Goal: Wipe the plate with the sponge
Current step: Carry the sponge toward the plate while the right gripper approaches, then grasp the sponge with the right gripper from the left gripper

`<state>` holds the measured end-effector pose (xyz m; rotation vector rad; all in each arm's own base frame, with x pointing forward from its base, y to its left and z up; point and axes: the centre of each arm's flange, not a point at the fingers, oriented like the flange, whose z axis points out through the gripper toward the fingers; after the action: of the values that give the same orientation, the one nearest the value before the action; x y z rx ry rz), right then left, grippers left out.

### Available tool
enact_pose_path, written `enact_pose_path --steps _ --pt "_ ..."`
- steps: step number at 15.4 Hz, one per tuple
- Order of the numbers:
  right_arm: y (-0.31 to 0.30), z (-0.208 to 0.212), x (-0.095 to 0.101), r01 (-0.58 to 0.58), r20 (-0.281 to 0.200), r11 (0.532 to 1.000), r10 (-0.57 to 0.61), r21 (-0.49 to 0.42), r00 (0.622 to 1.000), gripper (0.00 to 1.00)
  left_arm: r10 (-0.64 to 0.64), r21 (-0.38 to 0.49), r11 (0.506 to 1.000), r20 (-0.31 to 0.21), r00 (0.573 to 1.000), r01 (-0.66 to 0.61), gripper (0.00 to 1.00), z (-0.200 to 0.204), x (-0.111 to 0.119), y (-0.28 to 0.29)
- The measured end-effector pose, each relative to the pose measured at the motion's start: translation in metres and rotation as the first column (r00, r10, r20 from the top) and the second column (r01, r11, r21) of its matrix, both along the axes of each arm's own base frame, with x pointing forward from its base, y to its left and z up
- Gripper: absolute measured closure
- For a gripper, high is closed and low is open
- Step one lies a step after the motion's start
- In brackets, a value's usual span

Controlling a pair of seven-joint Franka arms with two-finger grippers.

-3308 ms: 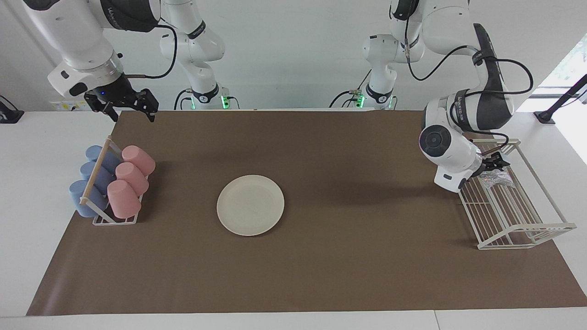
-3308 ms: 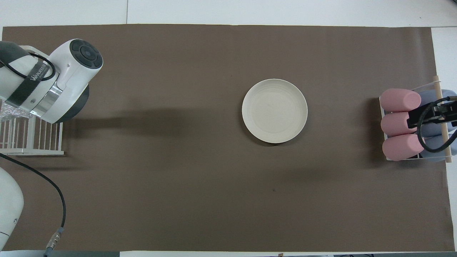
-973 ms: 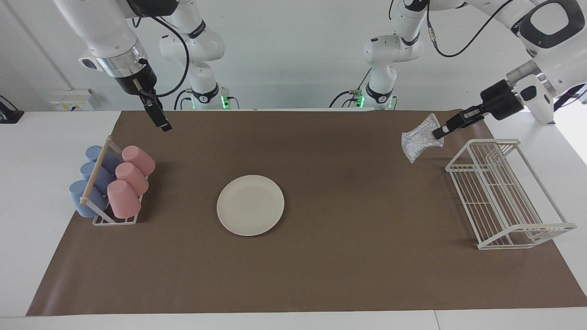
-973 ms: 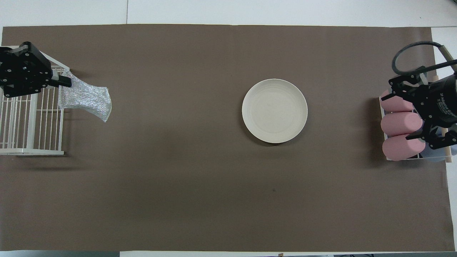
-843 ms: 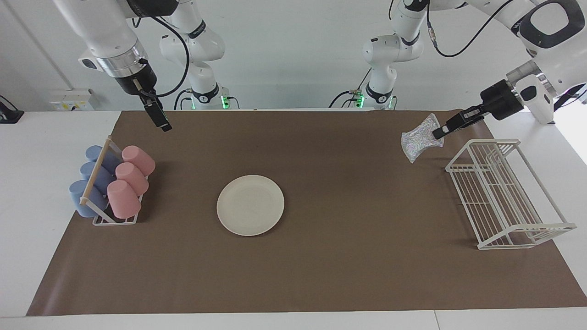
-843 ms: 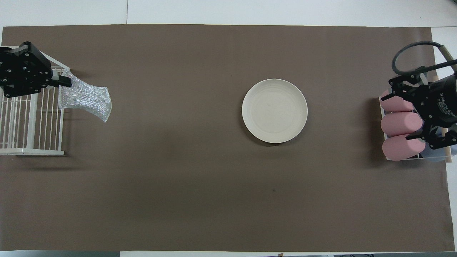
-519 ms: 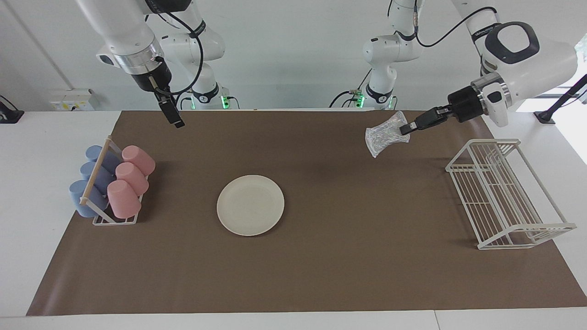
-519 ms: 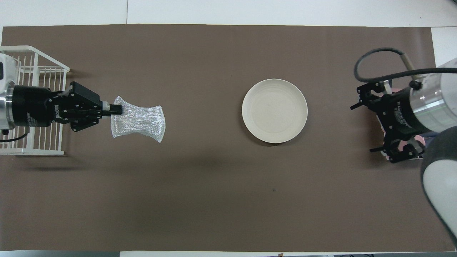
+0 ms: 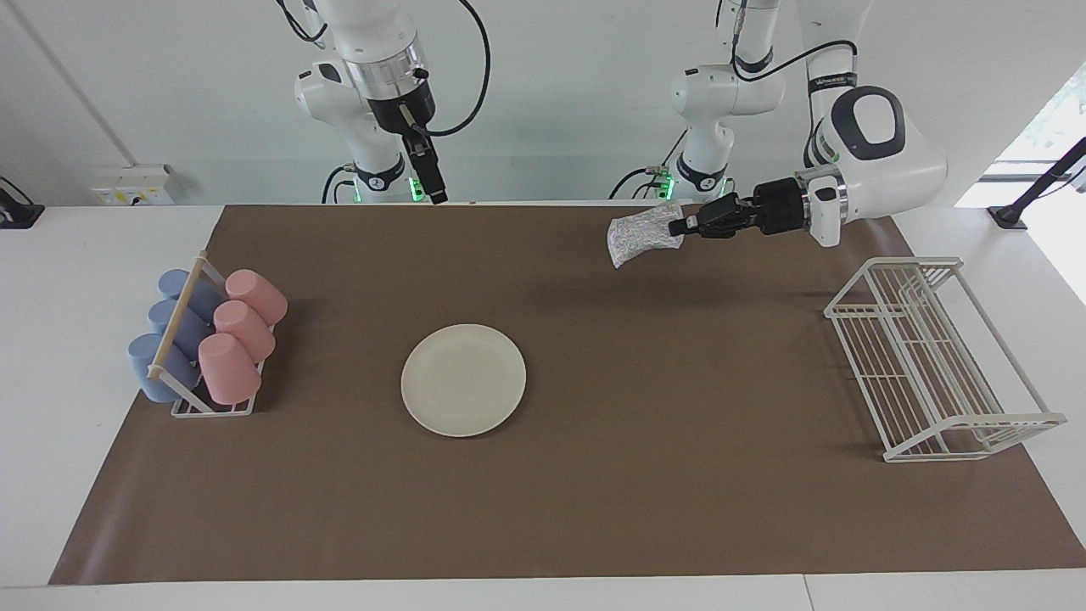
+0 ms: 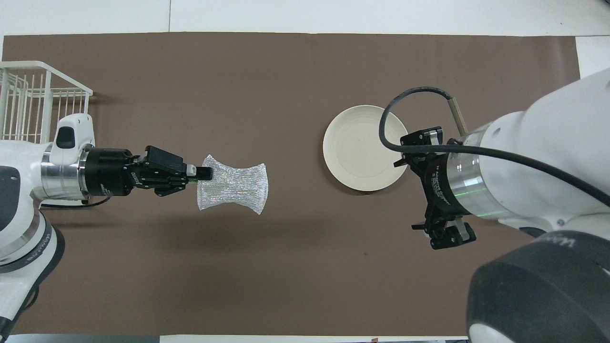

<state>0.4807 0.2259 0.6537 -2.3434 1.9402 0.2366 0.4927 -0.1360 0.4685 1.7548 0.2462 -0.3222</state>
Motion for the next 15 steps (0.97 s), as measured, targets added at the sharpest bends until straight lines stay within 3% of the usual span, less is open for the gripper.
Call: enact_pose_path --steps 3,7,9,12,15 --pt "0.017 0.001 -0.008 0.014 -0.010 1.000 -0.014 0.006 1.000 0.00 -0.020 -0.045 0.999 -0.012 1.000 0.020 0.97 -0.010 -0.011 -0.017" --pt "0.040 0.002 -0.010 0.053 0.042 0.998 -0.055 0.041 0.998 0.00 -0.034 -0.086 0.996 0.020 0.999 0.035 0.97 -0.013 -0.016 -0.022" --pt "0.067 -0.004 -0.021 0.062 0.060 0.996 -0.066 0.060 0.996 0.00 -0.050 -0.096 0.994 0.030 0.998 0.053 0.97 -0.012 -0.019 -0.030" --pt "0.093 -0.019 -0.046 0.038 0.048 0.998 -0.041 0.052 0.998 0.00 -0.064 -0.099 0.993 0.033 0.997 0.067 0.97 -0.012 -0.021 -0.038" --pt "0.094 -0.016 -0.051 0.062 0.063 0.996 -0.066 0.067 0.996 0.00 -0.070 -0.101 0.992 0.034 0.997 0.073 0.97 -0.012 -0.022 -0.040"
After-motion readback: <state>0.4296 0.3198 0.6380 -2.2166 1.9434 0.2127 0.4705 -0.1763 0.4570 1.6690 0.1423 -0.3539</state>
